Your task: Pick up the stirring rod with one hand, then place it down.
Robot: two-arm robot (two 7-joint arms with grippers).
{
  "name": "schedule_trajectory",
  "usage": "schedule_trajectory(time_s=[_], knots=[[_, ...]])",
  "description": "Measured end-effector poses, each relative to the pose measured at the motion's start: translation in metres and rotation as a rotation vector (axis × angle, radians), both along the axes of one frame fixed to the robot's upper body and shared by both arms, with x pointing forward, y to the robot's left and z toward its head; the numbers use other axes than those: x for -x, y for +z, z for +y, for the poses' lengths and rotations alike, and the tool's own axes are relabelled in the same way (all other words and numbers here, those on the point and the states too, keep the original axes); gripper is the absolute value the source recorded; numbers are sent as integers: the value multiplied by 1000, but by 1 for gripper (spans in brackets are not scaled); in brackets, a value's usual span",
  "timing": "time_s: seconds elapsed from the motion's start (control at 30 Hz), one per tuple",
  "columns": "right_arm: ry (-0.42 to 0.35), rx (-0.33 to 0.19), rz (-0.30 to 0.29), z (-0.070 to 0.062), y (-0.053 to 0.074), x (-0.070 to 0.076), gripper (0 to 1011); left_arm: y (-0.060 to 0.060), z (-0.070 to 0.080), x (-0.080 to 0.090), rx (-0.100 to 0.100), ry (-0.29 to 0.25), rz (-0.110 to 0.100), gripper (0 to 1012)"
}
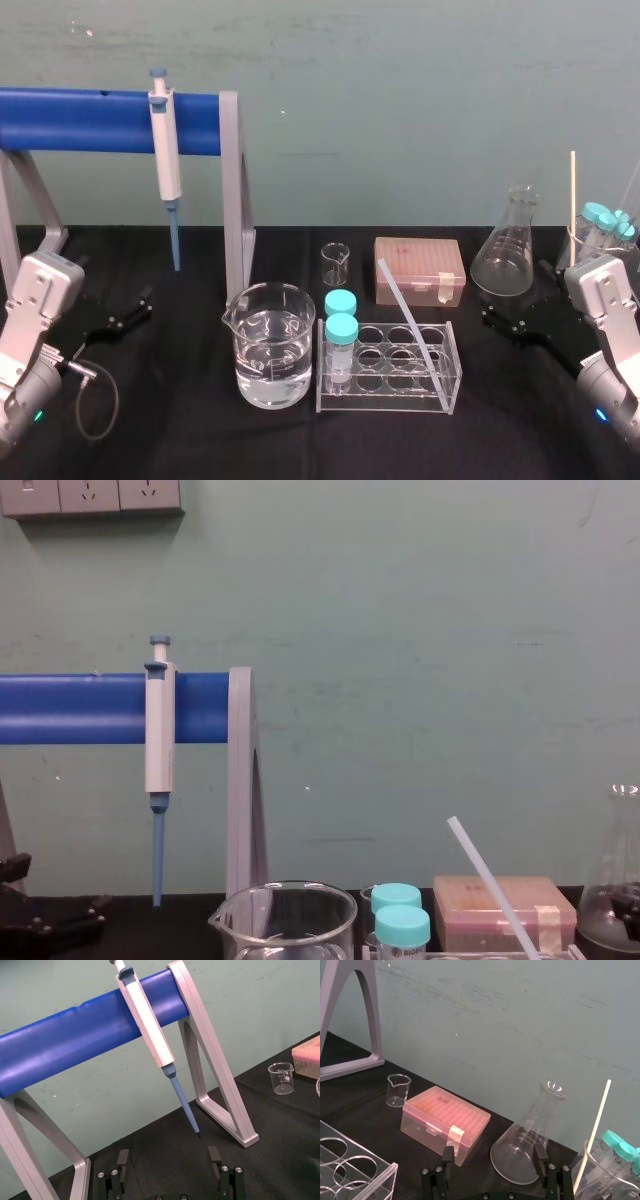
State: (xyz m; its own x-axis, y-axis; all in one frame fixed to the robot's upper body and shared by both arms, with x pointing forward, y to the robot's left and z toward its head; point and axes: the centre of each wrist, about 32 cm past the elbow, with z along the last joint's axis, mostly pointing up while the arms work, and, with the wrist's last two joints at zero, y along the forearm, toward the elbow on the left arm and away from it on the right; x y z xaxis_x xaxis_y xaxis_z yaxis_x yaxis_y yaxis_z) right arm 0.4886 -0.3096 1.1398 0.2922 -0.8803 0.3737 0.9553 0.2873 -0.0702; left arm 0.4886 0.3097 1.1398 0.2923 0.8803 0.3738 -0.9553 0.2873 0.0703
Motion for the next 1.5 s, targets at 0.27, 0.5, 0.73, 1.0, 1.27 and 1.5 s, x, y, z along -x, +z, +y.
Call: schedule_trajectory(time_s=[0.27, 0.5, 0.73, 1.0, 1.27, 1.5], knots=[[0, 0, 0, 0, 0, 0, 1000, 0, 0, 0, 0, 0, 0, 1000], [0, 0, 0, 0, 0, 0, 1000, 0, 0, 0, 0, 0, 0, 1000], [0, 0, 0, 0, 0, 0, 1000, 0, 0, 0, 0, 0, 0, 1000], [0, 0, 0, 0, 0, 0, 1000, 0, 0, 0, 0, 0, 0, 1000], [0, 0, 0, 0, 0, 0, 1000, 0, 0, 0, 0, 0, 0, 1000], [0, 0, 0, 0, 0, 0, 1000, 0, 0, 0, 0, 0, 0, 1000]])
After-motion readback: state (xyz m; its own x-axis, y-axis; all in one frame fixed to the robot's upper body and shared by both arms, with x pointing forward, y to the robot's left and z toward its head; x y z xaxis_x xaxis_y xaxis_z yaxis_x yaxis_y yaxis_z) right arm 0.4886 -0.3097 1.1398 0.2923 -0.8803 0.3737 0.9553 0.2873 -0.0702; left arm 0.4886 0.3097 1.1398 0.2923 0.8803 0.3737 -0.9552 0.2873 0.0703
